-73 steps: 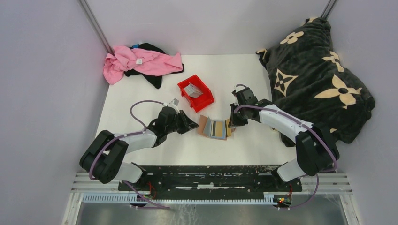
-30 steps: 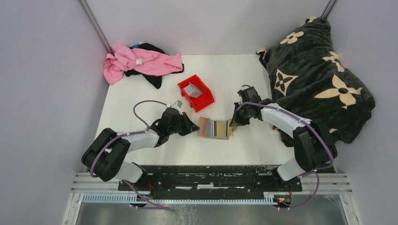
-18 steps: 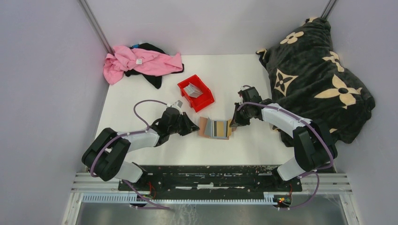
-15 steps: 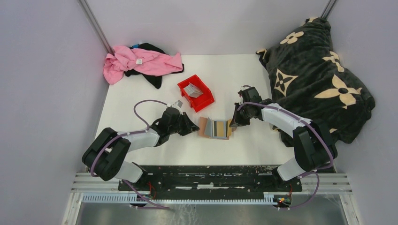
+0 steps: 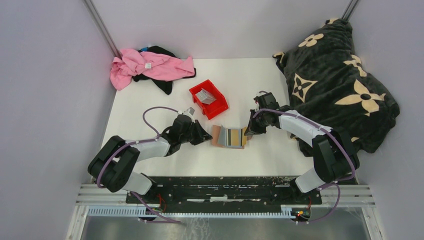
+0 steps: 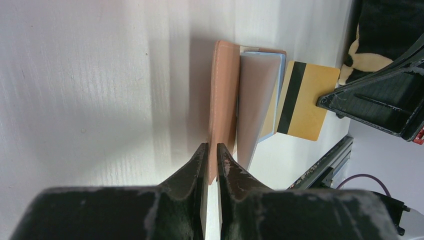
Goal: Put the credit cards into the card holder
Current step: Turn over the card slot in the card holder.
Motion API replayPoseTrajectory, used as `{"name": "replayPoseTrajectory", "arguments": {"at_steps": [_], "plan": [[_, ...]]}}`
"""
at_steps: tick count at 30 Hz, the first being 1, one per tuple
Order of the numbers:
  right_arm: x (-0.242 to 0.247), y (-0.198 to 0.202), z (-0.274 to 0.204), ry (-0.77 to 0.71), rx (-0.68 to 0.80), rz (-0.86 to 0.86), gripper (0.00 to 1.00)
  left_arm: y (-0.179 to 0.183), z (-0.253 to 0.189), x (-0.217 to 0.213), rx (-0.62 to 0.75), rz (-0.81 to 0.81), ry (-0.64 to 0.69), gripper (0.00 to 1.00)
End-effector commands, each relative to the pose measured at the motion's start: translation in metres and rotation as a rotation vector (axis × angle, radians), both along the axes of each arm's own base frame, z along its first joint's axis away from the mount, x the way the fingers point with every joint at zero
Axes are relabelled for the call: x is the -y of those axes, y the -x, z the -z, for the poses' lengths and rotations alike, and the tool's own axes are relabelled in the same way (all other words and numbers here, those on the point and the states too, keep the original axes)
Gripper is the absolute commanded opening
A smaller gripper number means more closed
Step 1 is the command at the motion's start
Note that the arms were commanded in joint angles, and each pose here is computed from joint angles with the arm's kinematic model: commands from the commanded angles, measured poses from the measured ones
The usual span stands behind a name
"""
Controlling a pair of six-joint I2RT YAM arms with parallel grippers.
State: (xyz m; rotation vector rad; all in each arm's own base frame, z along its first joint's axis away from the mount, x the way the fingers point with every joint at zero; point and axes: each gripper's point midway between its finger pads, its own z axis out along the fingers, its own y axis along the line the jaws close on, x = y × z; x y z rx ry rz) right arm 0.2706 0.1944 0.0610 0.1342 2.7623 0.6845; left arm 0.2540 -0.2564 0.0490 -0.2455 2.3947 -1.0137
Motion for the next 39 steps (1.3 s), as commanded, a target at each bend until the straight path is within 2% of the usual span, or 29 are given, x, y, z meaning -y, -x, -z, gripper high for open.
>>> {"name": "replayPoseTrajectory", "arguments": {"at_steps": [1, 19, 31, 39], "plan": [[-0.007, -0.014, -0.024, -0.043, 0.062, 0.009, 0.01, -0.007, -0.009, 0.004, 0.068, 0.034, -0.016, 0.16], [-0.003, -0.012, -0.029, -0.052, 0.066, 0.015, 0.01, -0.006, -0.006, 0.005, 0.061, 0.036, -0.02, 0.15], [-0.002, -0.009, -0.014, -0.044, 0.041, 0.019, 0.01, -0.004, -0.006, 0.005, 0.062, 0.04, -0.021, 0.15], [0.002, -0.011, -0.025, -0.031, 0.067, 0.017, 0.01, -0.005, -0.005, 0.005, 0.06, 0.042, -0.028, 0.15]]}}
